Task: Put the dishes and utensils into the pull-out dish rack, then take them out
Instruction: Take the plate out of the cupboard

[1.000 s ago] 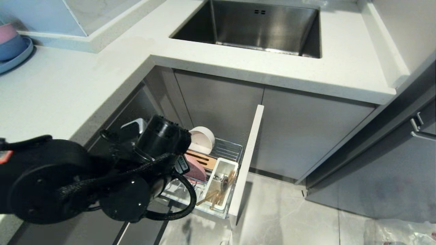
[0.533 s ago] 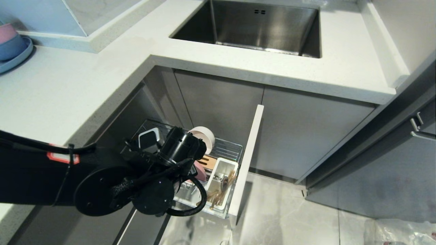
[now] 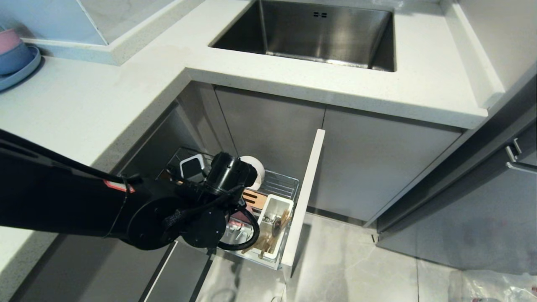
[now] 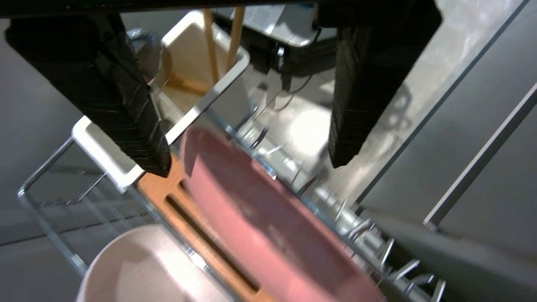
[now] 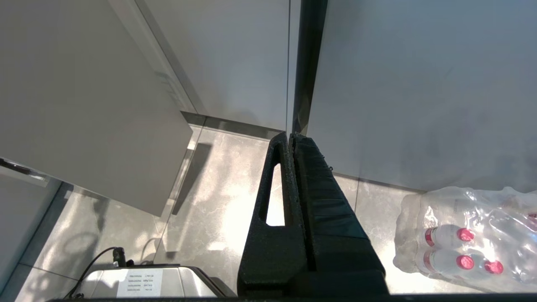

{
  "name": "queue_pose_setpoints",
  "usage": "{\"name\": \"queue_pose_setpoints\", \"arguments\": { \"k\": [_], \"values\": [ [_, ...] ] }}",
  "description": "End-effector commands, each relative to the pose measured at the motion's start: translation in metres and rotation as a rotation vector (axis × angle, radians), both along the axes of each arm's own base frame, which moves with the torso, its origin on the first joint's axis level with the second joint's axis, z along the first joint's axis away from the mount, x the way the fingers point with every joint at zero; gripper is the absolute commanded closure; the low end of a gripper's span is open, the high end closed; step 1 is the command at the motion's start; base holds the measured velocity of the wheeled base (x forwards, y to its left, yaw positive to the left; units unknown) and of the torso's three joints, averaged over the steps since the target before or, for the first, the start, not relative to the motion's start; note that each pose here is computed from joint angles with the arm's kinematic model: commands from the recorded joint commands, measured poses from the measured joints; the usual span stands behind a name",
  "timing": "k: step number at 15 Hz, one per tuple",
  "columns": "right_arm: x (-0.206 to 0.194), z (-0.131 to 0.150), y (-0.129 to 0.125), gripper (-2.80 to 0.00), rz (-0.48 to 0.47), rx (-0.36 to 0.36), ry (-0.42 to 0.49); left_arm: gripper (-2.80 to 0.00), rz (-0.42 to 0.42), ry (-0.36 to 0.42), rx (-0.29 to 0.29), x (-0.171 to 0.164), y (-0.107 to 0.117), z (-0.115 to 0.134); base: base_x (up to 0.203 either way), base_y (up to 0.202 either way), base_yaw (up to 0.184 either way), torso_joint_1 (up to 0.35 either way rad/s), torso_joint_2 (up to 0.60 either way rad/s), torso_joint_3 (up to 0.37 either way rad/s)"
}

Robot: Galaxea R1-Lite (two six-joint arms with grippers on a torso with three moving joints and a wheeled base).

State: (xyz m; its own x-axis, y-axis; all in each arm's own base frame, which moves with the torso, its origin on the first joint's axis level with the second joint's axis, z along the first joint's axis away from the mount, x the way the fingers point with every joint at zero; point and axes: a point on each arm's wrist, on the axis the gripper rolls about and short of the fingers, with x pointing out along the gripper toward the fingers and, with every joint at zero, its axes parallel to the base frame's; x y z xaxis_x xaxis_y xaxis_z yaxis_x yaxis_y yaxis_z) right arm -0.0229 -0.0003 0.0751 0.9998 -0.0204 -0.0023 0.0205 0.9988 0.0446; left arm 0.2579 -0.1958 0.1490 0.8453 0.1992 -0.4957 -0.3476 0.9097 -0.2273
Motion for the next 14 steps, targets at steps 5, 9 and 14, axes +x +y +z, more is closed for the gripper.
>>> {"name": "queue_pose_setpoints", "arguments": {
  "k": [5,9,14],
  "values": [
    [0.0,0.0,0.0,0.0,0.0,0.0,0.002,-2.8,-0.024,0.014,-0.026,0.024,0.003,-0.014,0.0,0.0,0.0,0.0,0.0,0.0],
    [0.0,0.0,0.0,0.0,-0.001,0.001,0.002,-2.8,-0.012,0.025,-0.02,0.034,0.003,-0.02,0.0,0.0,0.0,0.0,0.0,0.0],
    [0.0,0.0,0.0,0.0,-0.001,0.0,0.002,-2.8,-0.017,0.026,-0.016,0.044,0.007,-0.025,0.0,0.0,0.0,0.0,0.0,0.0]
  ]
}}
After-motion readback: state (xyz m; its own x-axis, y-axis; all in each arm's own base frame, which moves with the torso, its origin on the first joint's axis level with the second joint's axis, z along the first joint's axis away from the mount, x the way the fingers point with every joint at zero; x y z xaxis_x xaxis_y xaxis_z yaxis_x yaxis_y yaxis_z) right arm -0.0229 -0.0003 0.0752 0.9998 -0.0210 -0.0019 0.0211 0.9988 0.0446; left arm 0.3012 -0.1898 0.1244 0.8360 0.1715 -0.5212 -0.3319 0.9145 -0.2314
